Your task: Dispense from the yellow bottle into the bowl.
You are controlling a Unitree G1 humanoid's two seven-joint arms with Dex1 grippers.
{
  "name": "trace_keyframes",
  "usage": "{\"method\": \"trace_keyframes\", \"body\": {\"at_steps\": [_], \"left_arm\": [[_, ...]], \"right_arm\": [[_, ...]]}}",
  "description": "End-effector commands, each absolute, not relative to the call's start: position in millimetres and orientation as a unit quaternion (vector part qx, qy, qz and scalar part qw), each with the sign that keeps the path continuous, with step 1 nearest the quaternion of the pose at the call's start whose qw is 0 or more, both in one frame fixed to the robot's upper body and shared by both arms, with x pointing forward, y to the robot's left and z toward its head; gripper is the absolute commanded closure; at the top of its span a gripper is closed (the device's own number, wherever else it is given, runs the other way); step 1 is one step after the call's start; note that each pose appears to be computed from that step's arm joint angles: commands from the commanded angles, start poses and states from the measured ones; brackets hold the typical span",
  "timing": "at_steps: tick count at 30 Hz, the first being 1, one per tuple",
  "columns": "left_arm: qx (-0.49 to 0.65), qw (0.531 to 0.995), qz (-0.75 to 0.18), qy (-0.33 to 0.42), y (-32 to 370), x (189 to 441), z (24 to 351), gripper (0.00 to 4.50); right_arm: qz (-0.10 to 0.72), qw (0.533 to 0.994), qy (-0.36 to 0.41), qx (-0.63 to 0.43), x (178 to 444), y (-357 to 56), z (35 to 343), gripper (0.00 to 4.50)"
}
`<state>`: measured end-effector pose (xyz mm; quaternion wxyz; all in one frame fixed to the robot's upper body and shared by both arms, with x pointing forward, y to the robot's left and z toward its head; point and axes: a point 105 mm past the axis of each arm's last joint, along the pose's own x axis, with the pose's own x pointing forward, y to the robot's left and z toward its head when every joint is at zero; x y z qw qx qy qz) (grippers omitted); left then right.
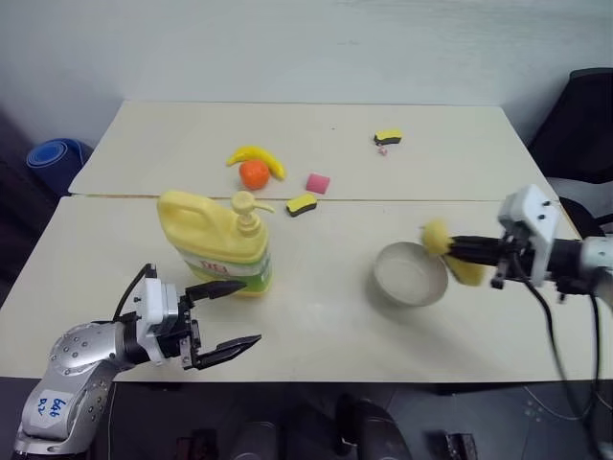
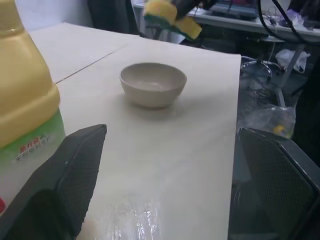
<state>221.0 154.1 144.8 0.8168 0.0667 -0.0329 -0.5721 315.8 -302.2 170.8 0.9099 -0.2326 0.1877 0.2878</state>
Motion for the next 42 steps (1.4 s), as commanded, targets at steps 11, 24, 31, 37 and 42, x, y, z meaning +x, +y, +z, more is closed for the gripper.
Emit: {"method": "trace_keyframes", "body": {"at_steps": [11,24,31,37,42], "left_arm": [[0.088,0.809,-0.579,-0.058,155,226,158,0.0],[0.095,0.853,-0.513,-0.018,199,225,145,0.0],[0.112,0.851,-0.513,-0.007,207,218,139,0.0],[0.106,0.854,-0.509,0.0,211,217,138,0.0],[0.108,0.855,-0.507,-0.007,210,218,141,0.0]], "right_arm": [[0.195,0.922,0.195,-0.272,339,-369,123,2.77],[0.321,0.905,0.096,-0.262,313,-299,160,0.05],[0.456,0.863,0.048,-0.213,294,-222,174,0.05],[0.499,0.829,0.091,-0.236,272,-175,137,0.05],[0.453,0.851,0.128,-0.234,280,-165,105,0.05]]}}
